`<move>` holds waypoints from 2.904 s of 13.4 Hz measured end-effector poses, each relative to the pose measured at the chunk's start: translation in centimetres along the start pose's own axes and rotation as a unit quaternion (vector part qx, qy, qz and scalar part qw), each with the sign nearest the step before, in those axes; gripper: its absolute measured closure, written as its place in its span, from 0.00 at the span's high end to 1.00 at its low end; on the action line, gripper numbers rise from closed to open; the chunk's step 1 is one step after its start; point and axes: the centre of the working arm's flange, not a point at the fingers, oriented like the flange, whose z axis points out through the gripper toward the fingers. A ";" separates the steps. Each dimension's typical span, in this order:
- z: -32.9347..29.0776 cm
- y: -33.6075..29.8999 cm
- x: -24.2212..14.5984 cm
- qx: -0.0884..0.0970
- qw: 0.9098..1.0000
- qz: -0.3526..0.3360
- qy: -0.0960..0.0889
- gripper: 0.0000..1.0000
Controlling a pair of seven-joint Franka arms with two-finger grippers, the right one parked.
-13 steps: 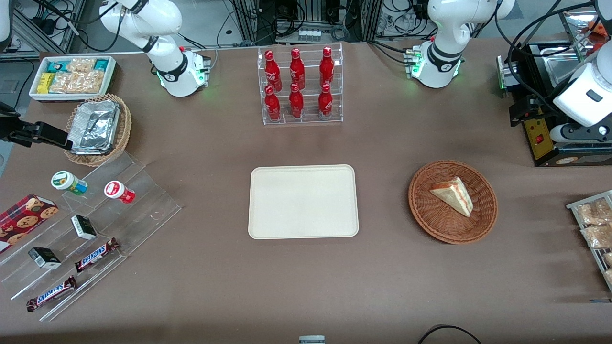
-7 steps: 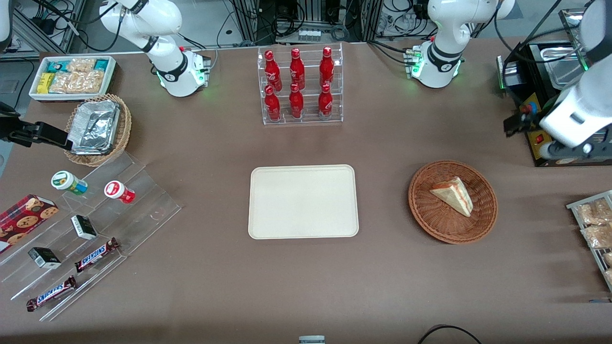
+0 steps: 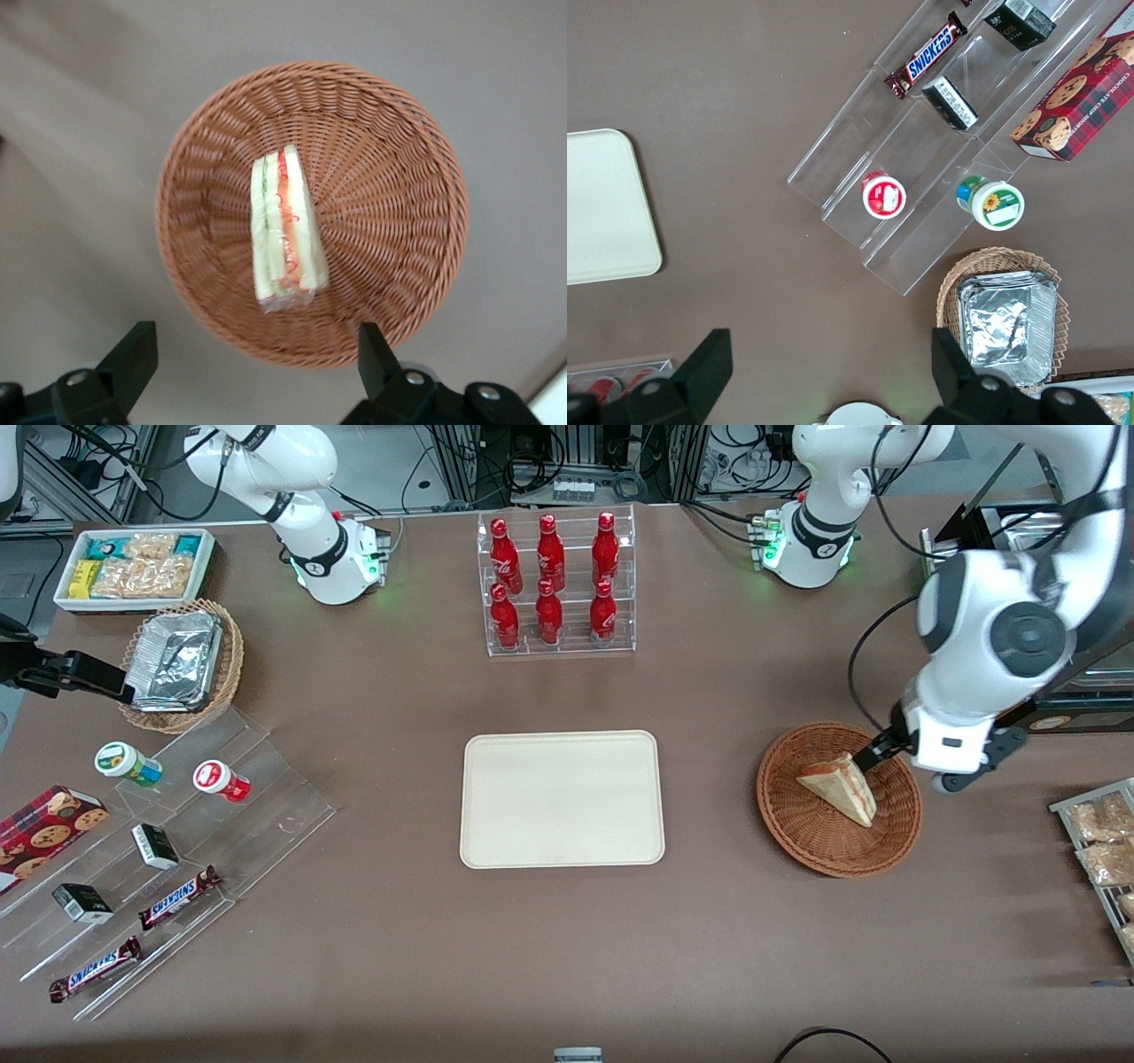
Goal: Place sandwich from basket to tray
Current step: 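Lower the left gripper and close it on the sandwich wedge, then lift the sandwich and carry it over the cream tray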
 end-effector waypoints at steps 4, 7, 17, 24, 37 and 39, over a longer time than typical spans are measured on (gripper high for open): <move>3.6 -0.5 -1.2 -0.040 0.993 -0.104 0.022 1.00; 7.1 -1.5 -2.3 -0.057 0.991 -0.118 0.026 1.00; 14.2 -2.4 -2.0 -0.078 0.987 -0.136 0.025 0.60; 9.7 -0.5 -2.8 -0.043 0.994 -0.094 0.019 0.27; -10.9 19.5 -30.1 0.024 0.977 0.208 0.027 0.16; -7.4 24.0 -33.9 0.011 0.970 0.240 0.025 0.16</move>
